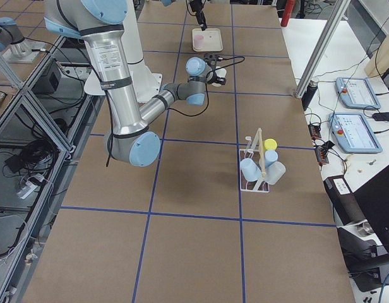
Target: Transfer IKEA cup to right arm and place on rack
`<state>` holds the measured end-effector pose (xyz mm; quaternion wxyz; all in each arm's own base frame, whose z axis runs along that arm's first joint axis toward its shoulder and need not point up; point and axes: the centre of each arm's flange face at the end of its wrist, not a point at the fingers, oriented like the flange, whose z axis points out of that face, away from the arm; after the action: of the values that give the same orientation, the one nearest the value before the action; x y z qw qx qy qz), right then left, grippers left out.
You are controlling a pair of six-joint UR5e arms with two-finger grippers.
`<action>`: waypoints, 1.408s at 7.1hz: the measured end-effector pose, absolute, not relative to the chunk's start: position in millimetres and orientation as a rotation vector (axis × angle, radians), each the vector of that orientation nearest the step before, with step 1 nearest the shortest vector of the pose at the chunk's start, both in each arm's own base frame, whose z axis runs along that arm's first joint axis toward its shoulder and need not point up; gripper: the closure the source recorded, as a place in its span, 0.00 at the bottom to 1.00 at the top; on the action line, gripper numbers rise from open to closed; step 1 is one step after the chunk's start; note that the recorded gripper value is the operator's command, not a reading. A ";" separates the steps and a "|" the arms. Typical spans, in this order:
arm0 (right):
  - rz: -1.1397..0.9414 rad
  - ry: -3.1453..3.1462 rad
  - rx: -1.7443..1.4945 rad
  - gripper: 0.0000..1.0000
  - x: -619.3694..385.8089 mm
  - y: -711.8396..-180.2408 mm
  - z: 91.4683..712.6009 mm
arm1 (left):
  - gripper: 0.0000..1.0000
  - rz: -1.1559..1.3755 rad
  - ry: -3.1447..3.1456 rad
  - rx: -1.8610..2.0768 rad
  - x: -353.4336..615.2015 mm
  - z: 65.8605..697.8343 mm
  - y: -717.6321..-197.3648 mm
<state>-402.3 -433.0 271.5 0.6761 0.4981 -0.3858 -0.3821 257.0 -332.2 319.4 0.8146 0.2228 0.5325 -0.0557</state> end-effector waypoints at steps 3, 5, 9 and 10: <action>-1.093 -0.462 0.962 1.00 -315.0 -480.8 279.3 | 0.00 -0.060 1.090 0.498 234.0 333.7 -335.2; -1.247 -0.206 0.908 1.00 -239.8 -492.1 302.7 | 0.00 -0.061 1.093 0.497 233.4 332.9 -335.4; -1.517 0.384 0.721 1.00 -163.5 -499.2 366.5 | 0.00 -0.066 1.099 0.498 234.1 331.0 -335.8; -1.556 0.459 0.664 1.00 -158.2 -501.4 380.0 | 0.00 -0.065 1.101 0.498 234.4 330.5 -336.0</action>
<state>-158.2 -501.4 380.0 0.6399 0.2911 0.2013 -0.6821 234.4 -336.0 330.5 0.8225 0.2340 0.5176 -0.0306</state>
